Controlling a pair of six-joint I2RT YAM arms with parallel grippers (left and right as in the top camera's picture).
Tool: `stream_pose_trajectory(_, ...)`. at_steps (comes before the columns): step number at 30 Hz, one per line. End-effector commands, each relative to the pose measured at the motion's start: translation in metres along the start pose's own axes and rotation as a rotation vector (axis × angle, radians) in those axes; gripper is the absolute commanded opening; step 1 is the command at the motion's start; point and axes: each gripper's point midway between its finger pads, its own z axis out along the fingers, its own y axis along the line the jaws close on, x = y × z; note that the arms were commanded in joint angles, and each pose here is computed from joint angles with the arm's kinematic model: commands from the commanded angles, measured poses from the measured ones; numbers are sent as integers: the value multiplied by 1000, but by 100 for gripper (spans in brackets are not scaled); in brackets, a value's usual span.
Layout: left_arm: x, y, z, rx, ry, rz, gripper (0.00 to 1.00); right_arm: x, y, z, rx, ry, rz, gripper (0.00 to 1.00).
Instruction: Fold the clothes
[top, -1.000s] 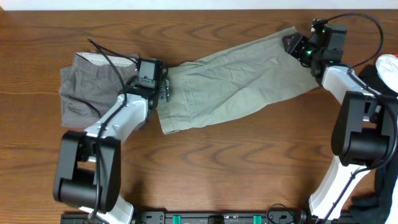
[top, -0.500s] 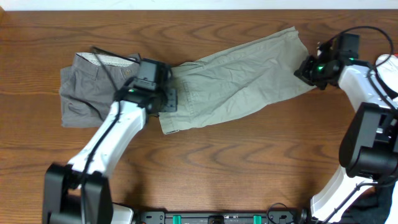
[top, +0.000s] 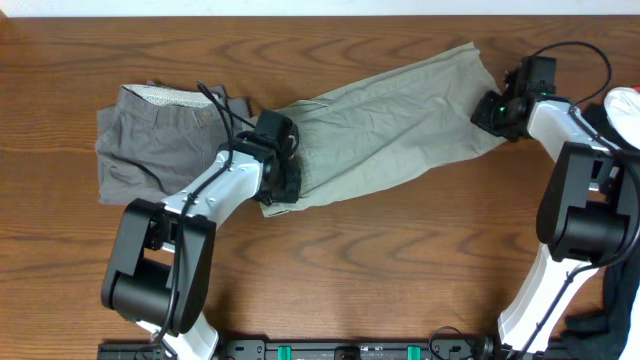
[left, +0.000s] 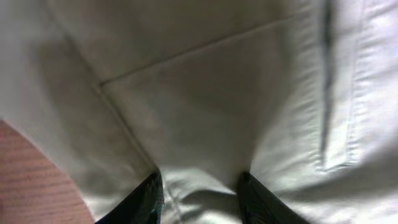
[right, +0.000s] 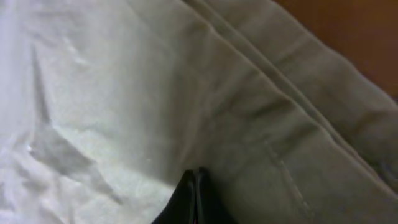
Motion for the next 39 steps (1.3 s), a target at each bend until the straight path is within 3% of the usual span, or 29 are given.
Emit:
stream_pose_trajectory(1,16,18,9,-89,60,-2,41,39,-114,13,422,91,123,1)
stream_pose_trajectory(6,23,32,7,-153,91,-8,41,47,-160,-26,624,127,155,1)
stream_pose_trajectory(14,-20,34,-22,-134,-8,16,44,51,-156,-62,625,145,183,1)
stream_pose_trajectory(18,-55,24,-61,-124,-80,90,49,32,-124,-84,458,96,105,1)
stream_pose_trajectory(21,-80,11,-87,-86,-147,107,50,11,-78,-106,226,19,-1,1)
stream_pose_trajectory(24,-95,-14,-95,44,-201,140,50,-2,-20,-131,-62,-50,-98,1)
stream_pose_trajectory(28,-108,-38,-89,174,-240,163,39,0,35,-139,-311,-55,-164,1)
stream_pose_trajectory(32,-113,-40,-67,193,-219,162,21,26,65,-109,-335,37,-221,1)
stream_pose_trajectory(39,-106,-46,-37,248,-150,164,19,85,109,-50,-375,220,-317,1)
